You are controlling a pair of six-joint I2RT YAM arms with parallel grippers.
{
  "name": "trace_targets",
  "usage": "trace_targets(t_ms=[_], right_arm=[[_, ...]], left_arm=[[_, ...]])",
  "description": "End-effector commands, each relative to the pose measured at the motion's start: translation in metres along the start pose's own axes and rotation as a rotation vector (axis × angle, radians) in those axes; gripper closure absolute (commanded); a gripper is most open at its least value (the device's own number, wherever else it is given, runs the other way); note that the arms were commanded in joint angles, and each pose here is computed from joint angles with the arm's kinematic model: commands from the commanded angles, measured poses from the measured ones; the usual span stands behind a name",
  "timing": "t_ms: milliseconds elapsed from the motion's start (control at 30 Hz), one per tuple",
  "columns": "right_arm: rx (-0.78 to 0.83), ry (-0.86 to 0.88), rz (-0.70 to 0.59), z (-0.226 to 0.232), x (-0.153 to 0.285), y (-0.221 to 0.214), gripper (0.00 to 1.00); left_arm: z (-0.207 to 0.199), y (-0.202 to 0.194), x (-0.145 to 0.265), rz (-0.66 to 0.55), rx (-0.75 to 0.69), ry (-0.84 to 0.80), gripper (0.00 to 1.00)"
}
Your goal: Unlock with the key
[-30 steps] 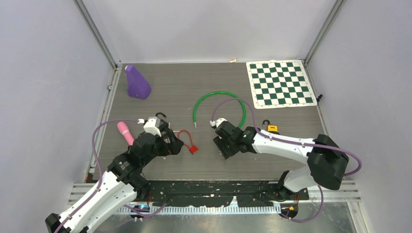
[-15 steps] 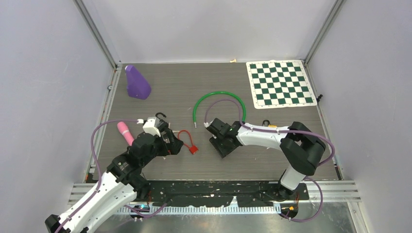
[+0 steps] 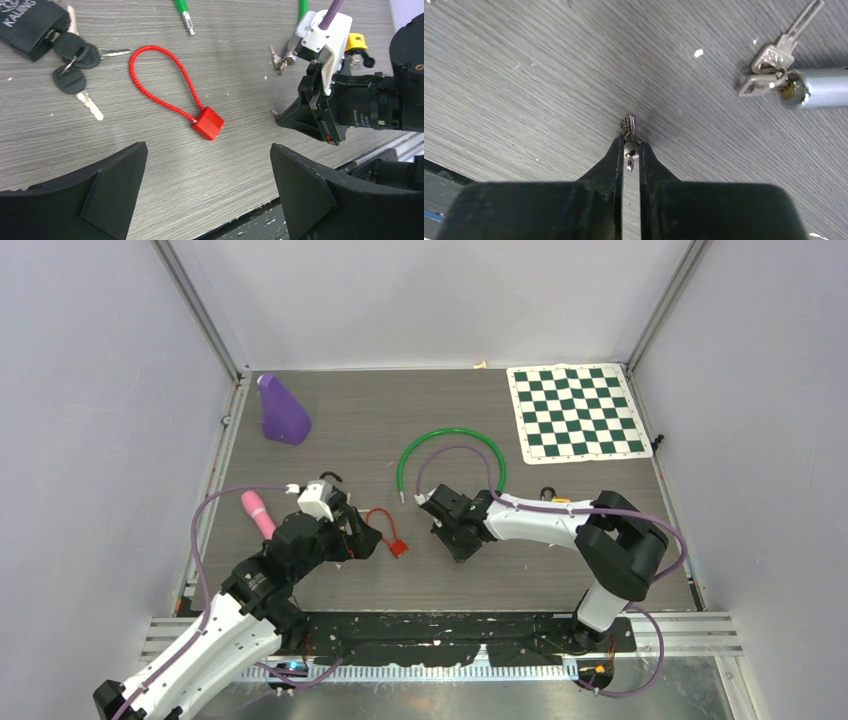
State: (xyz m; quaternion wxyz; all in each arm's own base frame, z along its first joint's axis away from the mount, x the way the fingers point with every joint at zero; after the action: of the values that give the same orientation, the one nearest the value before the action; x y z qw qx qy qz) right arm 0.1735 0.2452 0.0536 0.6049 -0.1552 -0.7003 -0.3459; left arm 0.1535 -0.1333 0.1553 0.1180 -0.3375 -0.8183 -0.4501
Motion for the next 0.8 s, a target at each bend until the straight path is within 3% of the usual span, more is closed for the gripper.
trace_targets(t_ms=[0, 233, 467, 533, 633, 767], right_arm=[[0.023, -0.037, -0.091, -0.005, 0.015, 0.003, 0.95], [0.036, -0.040, -0.319, -0.009, 0.046, 0.019, 0.95], [0.022, -0.040, -0.367, -0.010, 0.054, 0.020, 0.95], [-0.006, -0.060, -0.349, -0.012, 0.051, 0.017, 0.88], [-0.061, -0.074, -0.307, -0.013, 0.048, 0.014, 0.67], [-0.113, -0.038, -0.230, -0.005, 0.037, 0.010, 0.54]], left_arm=[[-0.021, 0.006, -0.003, -0.018, 0.035, -0.118, 0.03], [-0.037, -0.001, -0.012, 0.026, 0.106, -0.209, 0.02], [-0.047, -0.003, -0.022, 0.071, 0.149, -0.235, 0.03], [-0.049, -0.002, -0.025, 0.079, 0.165, -0.229, 0.03], [-0.052, 0.001, -0.028, 0.106, 0.168, -0.197, 0.03], [-0.050, 0.001, -0.032, 0.134, 0.167, -0.137, 0.03]])
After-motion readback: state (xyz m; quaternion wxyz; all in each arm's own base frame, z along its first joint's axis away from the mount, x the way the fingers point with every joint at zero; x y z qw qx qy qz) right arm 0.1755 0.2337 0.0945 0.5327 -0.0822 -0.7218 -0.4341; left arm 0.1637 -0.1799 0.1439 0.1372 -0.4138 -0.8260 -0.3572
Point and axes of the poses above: each gripper's point midway between its finger pads, its own x axis back along the fingers, its own z axis along the line the jaws close on, y = z × x, the point moved 4 cm from there along x, back along the fingers, and after that the axes turned 8 degrees about x, right-handed, at the moved point
